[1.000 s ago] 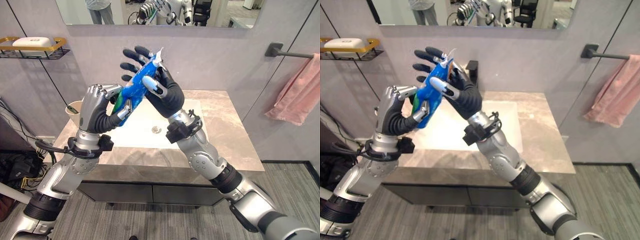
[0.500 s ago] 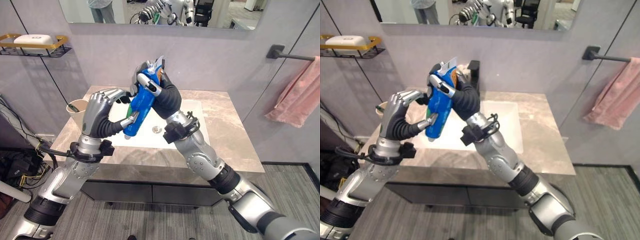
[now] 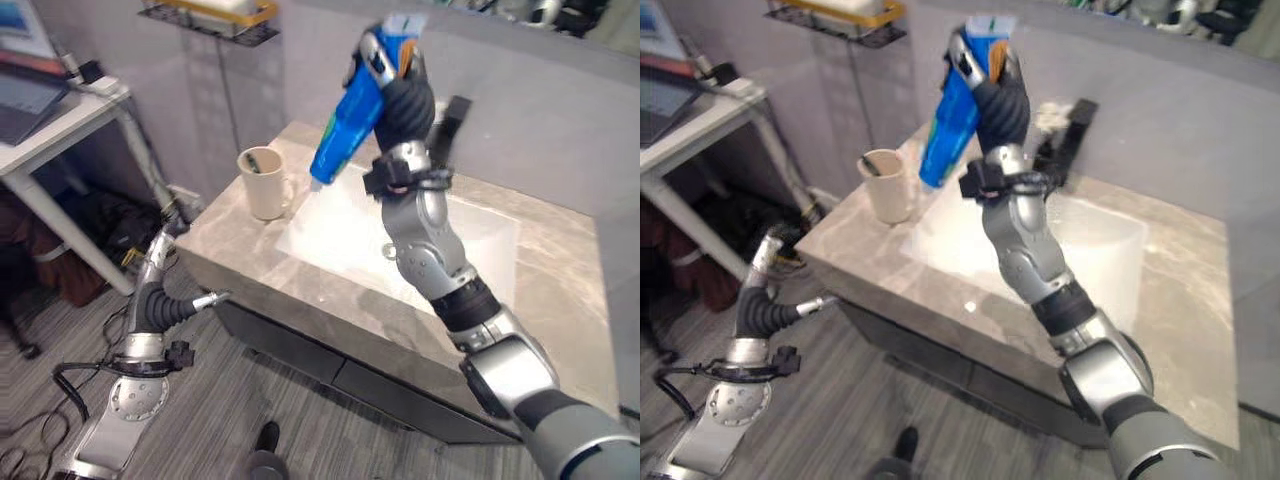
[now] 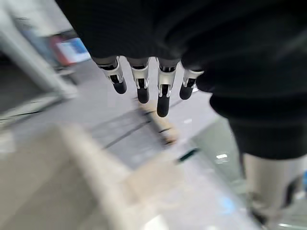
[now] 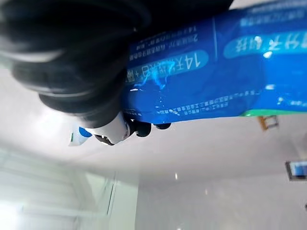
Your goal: Put brush and paste in cup on sink, flatten towel.
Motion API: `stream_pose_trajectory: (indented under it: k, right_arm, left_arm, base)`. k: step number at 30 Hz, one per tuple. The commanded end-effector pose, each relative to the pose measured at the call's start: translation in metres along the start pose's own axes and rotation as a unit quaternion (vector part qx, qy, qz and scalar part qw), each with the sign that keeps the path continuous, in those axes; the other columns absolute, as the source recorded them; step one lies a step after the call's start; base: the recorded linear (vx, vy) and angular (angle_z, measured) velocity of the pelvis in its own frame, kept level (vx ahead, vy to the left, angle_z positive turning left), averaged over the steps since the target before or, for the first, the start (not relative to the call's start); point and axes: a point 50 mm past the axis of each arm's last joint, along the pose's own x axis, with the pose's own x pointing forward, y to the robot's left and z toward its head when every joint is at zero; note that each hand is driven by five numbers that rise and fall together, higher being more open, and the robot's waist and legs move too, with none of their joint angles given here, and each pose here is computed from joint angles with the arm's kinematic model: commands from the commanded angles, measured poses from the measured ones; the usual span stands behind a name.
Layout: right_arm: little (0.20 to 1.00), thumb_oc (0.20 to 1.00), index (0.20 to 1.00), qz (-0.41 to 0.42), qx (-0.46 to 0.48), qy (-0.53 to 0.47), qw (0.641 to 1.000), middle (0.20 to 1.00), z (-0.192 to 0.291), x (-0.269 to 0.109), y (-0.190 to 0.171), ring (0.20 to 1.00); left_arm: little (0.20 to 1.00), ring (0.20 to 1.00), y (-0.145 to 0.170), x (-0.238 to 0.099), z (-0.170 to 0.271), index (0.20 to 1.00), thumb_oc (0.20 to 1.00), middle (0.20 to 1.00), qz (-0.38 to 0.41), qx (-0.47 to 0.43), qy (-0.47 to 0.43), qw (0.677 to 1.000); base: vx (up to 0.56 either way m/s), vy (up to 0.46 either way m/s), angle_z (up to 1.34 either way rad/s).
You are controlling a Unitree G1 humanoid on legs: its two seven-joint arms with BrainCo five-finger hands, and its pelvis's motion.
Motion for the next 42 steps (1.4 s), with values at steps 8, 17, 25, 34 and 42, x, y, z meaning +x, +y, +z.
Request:
stream_pose_trajectory:
  k: [8,17,25,34,42]
  right_arm:
    - [0.2,0.2,0.2,0.045,-0.049,-0.138,0.988,0.2,0.059,0.038,0.031,0.2]
    - [0.2,0.2,0.2,0.051,-0.05,-0.118,0.99,0.2,0.048,0.041,0.037,0.2]
    - [0.2,0.2,0.2,0.034,-0.075,-0.122,0.989,0.2,0.05,0.052,0.035,0.2]
    - [0.2,0.2,0.2,0.025,-0.081,-0.131,0.988,0.2,0.055,0.059,0.037,0.2]
    - [0.2,0.2,0.2,0.038,-0.093,-0.137,0.986,0.2,0.058,0.061,0.044,0.2]
  left_arm:
    - [1.0,1.0,-0.009,0.002,0.003,1.0,1.0,1.0,-0.112,-0.018,-0.004,0.994]
    - [1.0,1.0,-0.012,0.004,0.004,1.0,1.0,1.0,-0.13,-0.012,-0.009,0.991]
    - [1.0,1.0,-0.018,0.006,0.006,1.0,1.0,1.0,-0.164,-0.012,-0.02,0.986]
    - [1.0,1.0,-0.02,0.01,0.008,1.0,1.0,1.0,-0.171,-0.016,-0.025,0.985]
    - [1.0,1.0,-0.02,0.011,0.008,1.0,1.0,1.0,-0.175,-0.014,-0.028,0.984]
  base:
    - [0.01,0.006,0.25]
    - [0.0,0.01,0.03]
    - [0.0,0.004,0.0]
    - [0.0,0.002,0.01]
    - [0.0,0.0,0.0]
